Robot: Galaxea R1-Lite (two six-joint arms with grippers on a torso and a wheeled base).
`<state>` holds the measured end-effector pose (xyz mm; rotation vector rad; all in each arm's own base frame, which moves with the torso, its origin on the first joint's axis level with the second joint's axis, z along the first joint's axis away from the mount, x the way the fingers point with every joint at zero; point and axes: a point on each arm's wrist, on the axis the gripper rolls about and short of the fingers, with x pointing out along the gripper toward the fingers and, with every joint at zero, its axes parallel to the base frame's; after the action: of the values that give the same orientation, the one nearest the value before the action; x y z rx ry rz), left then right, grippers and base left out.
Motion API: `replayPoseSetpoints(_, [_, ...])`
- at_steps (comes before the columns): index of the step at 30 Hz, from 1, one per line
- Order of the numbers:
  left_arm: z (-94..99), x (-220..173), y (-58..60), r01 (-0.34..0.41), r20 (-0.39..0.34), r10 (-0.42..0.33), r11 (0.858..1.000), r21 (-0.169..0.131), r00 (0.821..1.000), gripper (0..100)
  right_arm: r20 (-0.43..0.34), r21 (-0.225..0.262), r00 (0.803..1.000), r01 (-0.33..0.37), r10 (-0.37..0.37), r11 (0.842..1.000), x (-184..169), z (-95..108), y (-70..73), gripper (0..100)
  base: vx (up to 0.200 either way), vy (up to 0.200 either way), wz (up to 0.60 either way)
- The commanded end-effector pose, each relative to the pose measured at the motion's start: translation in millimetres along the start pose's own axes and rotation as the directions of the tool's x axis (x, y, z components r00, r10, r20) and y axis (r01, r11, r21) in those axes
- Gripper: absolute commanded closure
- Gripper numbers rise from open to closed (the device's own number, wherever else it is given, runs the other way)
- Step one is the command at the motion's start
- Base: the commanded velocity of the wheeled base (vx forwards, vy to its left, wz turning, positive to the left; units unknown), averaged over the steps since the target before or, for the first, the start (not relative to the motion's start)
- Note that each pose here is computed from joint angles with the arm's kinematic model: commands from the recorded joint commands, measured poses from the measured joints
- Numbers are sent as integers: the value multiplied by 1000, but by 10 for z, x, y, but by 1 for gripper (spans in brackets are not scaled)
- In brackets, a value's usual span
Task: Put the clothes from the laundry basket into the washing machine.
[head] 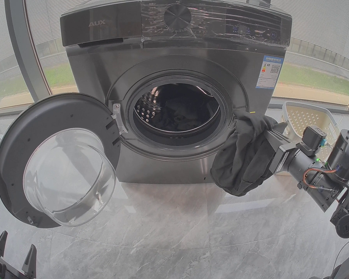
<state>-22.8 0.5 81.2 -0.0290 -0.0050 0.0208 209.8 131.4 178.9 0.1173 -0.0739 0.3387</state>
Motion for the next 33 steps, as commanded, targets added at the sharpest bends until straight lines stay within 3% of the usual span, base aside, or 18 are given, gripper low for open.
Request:
replayPoseSetpoints(1, [-42,1,1,-1,-2,1,1000,0,1000,0,-3,-1,1000,-2,2,1000,0,-8,3,100,0,-200,0])
replayPoseSetpoints(5, [-42,1,1,-1,-2,1,1000,0,1000,0,-3,0,1000,-3,3,1000,-1,-8,7,100,0,-200,0])
replayPoseSetpoints(16, [-42,1,1,-1,-2,1,1000,0,1000,0,-15,0,1000,-21,21,1000,-26,-35,42,100,0,0,0])
replayPoseSetpoints(22, [-42,1,2,-2,-2,2,1000,3,1000,0,-73,-16,991,-112,111,994,-191,-138,34,100,0,0,0])
replayPoseSetpoints(27, [-41,1,2,-2,0,2,1000,7,1000,0,-73,0,979,-193,193,981,-211,-137,238,100,120,0,0])
replayPoseSetpoints(33, [-47,1,1,-4,-2,4,1000,20,1000,0,-98,4,965,-244,243,970,-139,-217,369,100,0,0,0])
